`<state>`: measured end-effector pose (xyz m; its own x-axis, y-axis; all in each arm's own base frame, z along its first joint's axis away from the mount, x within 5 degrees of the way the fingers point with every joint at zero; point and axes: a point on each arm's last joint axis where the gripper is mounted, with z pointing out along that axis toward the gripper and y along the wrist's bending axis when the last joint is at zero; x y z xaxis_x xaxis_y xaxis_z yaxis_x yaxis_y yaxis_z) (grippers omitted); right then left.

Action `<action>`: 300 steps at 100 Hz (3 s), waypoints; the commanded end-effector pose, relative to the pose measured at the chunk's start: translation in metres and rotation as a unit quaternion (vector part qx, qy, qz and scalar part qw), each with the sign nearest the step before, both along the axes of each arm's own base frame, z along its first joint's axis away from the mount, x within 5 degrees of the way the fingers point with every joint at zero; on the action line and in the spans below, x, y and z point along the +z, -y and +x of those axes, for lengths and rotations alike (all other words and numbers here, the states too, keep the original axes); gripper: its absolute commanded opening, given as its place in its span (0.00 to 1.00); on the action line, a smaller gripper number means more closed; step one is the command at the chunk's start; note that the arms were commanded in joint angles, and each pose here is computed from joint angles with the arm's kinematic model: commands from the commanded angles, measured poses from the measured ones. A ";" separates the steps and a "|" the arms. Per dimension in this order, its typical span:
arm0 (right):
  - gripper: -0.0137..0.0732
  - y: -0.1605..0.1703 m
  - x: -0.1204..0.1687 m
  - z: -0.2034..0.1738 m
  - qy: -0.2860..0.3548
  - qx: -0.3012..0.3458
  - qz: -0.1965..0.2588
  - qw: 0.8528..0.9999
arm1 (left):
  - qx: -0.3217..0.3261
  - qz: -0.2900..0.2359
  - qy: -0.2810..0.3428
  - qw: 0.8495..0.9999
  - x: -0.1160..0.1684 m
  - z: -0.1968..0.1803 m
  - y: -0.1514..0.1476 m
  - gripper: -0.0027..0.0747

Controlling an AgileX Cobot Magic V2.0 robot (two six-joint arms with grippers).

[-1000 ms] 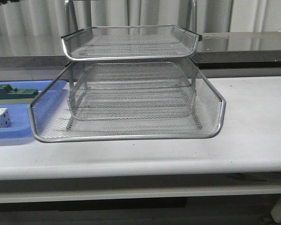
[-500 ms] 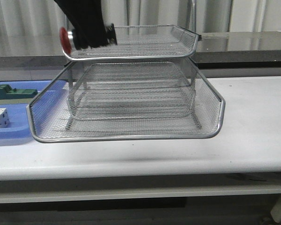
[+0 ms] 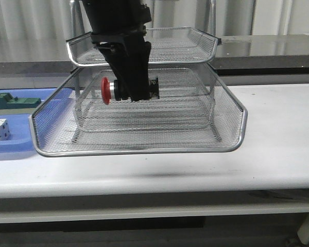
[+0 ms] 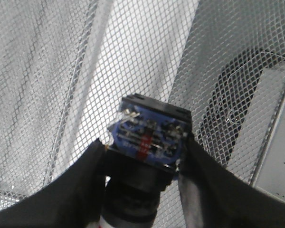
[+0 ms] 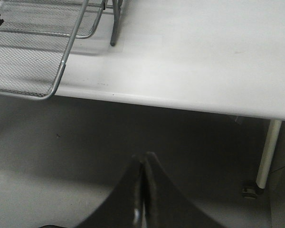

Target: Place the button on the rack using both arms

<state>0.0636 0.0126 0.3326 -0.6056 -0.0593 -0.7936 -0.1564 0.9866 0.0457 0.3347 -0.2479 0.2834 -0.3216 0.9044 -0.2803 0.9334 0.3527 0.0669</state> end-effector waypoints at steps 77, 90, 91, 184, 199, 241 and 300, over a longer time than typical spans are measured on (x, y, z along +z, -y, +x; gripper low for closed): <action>0.08 0.000 0.014 0.002 0.046 -0.002 0.006 0.999 | 0.006 -0.047 0.045 0.998 0.032 -0.005 0.002 0.62; 0.08 0.000 0.014 0.002 0.046 -0.002 0.006 0.999 | 0.009 -0.050 0.050 0.997 0.041 -0.007 -0.003 0.62; 0.08 0.000 0.014 0.002 0.046 -0.002 0.006 0.999 | 0.010 -0.051 0.050 0.997 0.041 -0.008 -0.004 0.62; 0.08 0.000 0.014 0.002 0.046 -0.002 0.006 0.999 | 0.366 -0.194 0.197 0.888 0.136 -0.036 -0.221 0.49; 0.08 0.000 0.014 0.002 0.046 -0.002 0.006 0.999 | 0.408 -0.231 0.251 0.847 0.126 -0.061 -0.239 0.49; 0.08 0.000 0.014 0.002 0.046 -0.002 0.006 0.999 | 0.453 -0.292 0.400 0.741 0.072 -0.149 -0.252 0.49; 0.08 0.000 0.014 0.002 0.046 -0.002 0.006 0.999 | 0.440 -0.355 0.502 0.655 0.027 -0.245 -0.251 0.49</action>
